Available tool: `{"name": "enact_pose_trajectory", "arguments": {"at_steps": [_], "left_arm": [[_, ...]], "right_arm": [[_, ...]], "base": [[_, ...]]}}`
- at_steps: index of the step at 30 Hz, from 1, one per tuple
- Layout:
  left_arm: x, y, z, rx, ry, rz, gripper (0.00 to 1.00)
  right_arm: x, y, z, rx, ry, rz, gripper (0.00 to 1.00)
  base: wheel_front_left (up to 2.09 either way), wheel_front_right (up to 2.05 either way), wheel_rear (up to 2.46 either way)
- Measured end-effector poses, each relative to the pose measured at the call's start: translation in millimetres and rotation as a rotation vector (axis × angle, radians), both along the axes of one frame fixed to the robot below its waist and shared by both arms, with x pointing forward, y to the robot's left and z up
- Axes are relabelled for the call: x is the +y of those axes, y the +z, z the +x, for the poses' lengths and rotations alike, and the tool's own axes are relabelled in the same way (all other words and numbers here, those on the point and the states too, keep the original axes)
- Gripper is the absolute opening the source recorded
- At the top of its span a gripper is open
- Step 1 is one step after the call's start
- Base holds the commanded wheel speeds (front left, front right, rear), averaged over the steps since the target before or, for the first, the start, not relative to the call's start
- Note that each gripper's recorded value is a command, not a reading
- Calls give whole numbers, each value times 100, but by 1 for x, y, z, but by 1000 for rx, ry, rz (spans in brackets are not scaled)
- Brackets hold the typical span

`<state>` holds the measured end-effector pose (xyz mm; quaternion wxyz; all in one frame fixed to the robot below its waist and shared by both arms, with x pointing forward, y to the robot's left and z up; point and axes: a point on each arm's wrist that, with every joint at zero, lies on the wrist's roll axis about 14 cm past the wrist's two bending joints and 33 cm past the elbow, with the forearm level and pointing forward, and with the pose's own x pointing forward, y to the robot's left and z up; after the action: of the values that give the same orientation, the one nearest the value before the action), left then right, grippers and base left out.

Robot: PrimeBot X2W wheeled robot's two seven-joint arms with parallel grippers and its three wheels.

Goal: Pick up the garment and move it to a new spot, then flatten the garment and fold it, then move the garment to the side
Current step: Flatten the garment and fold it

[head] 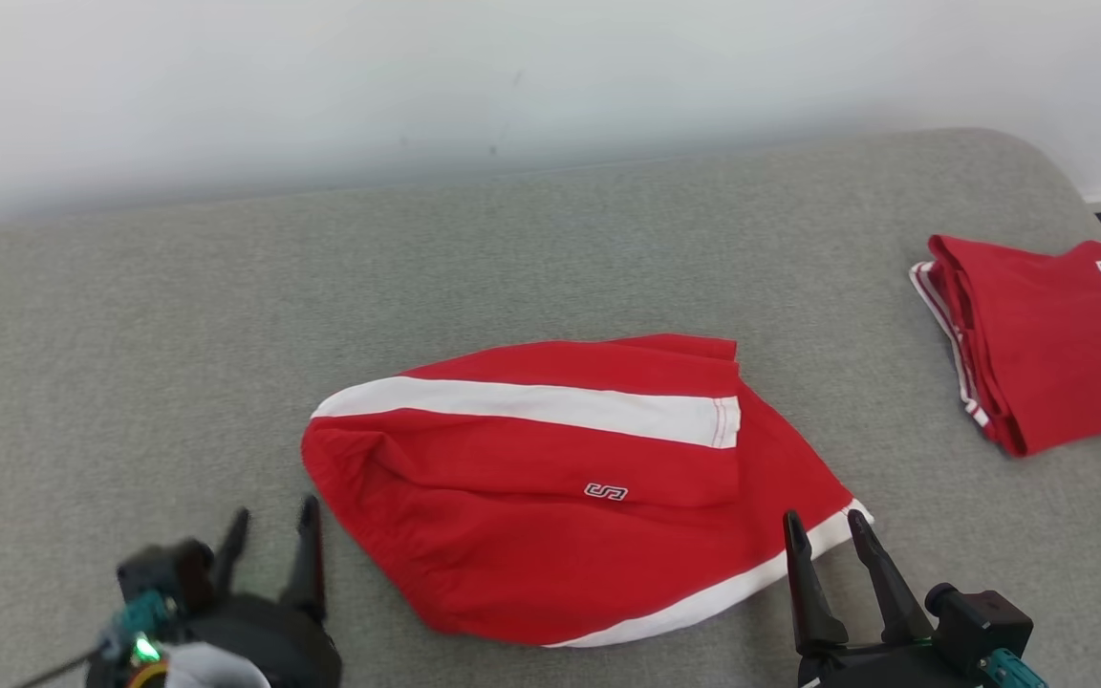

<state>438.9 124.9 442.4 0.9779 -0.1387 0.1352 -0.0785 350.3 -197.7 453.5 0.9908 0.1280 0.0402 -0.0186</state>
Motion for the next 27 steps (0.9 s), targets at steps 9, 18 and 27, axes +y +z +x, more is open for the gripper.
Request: {"name": "enact_pose_trajectory", "arguments": {"at_steps": [9, 18, 27], "left_arm": [[-42, -14, -55, 104, -116, -175, 100], [-69, -31, -63, 229, -172, -217, 100], [-83, -35, -61, 272, -207, -257, 83]], "right_arm": [[13, 0, 6, -3, 42, 5, 100], [10, 0, 4, -2, 31, 7, 100], [-2, -1, -2, 2, -10, 6, 100]], "base": [[0, 0, 0], [0, 0, 0], [0, 0, 0]]}}
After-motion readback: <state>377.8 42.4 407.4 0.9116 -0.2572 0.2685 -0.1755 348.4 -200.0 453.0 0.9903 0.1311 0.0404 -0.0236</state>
